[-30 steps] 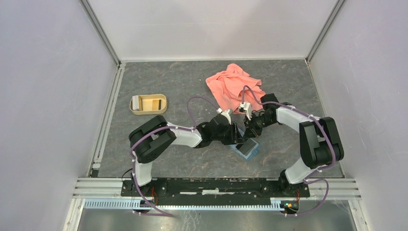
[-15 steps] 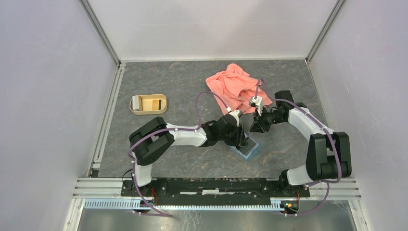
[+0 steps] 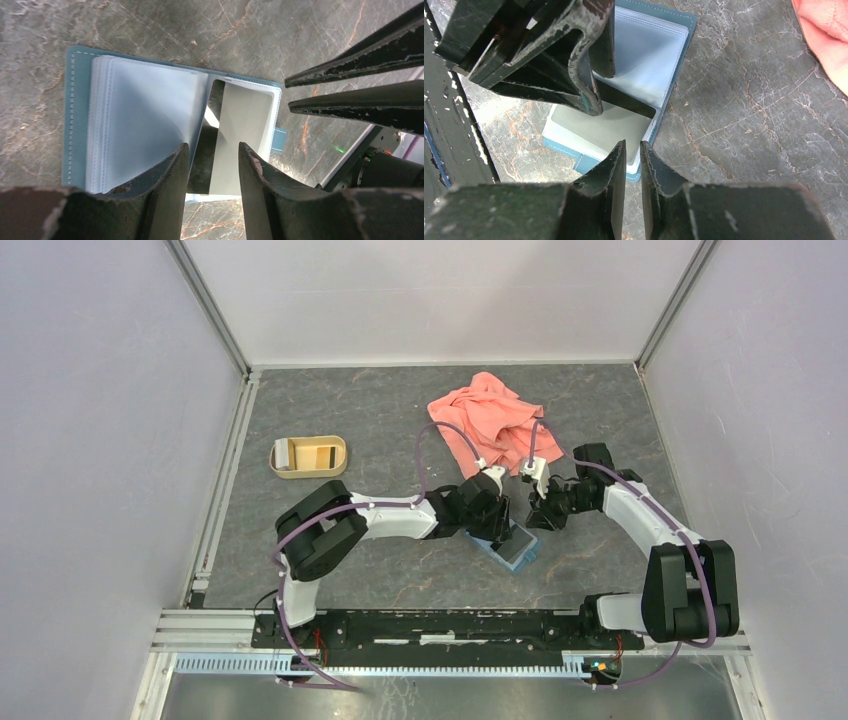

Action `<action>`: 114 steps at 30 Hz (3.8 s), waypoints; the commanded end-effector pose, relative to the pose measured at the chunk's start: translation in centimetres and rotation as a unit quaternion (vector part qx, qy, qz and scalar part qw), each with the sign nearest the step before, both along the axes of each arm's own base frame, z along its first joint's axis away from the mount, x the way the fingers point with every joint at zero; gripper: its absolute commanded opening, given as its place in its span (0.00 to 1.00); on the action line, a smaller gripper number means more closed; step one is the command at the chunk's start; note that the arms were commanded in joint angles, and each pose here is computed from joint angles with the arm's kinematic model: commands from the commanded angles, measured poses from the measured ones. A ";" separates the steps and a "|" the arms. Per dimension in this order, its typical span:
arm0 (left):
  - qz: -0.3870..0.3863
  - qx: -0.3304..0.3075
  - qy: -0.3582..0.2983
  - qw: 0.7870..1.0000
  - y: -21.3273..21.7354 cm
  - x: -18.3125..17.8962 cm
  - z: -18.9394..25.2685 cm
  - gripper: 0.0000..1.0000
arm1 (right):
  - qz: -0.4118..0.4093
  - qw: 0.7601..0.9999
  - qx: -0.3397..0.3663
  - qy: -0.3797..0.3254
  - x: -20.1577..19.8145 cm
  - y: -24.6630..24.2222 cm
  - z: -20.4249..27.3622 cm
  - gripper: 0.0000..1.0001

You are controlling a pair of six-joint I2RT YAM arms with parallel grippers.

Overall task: Put the credit cards into the card holder
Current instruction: Insert the credit card into the card holder.

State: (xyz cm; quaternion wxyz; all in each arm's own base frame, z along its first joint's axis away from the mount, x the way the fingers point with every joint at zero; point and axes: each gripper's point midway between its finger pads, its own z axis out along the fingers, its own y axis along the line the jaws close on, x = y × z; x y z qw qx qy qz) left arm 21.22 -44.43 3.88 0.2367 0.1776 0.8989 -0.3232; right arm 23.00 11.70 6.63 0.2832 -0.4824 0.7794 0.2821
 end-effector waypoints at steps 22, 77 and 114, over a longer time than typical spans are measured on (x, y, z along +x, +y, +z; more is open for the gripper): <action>-0.038 -0.198 0.094 0.975 -3.5 -3.6 3.3 0.46 | 0.029 0.999 -0.011 -0.029 -0.4 -1.2 0.2 0.21; -0.066 -0.160 0.149 0.974 -5.8 -6.4 1.5 0.41 | 0.061 0.993 -0.079 0.060 -6.0 -4.0 -5.7 0.21; -0.008 -0.191 -0.080 0.978 0.1 4.7 10.5 0.47 | -0.076 0.959 0.057 -0.267 9.0 -2.2 15.7 0.65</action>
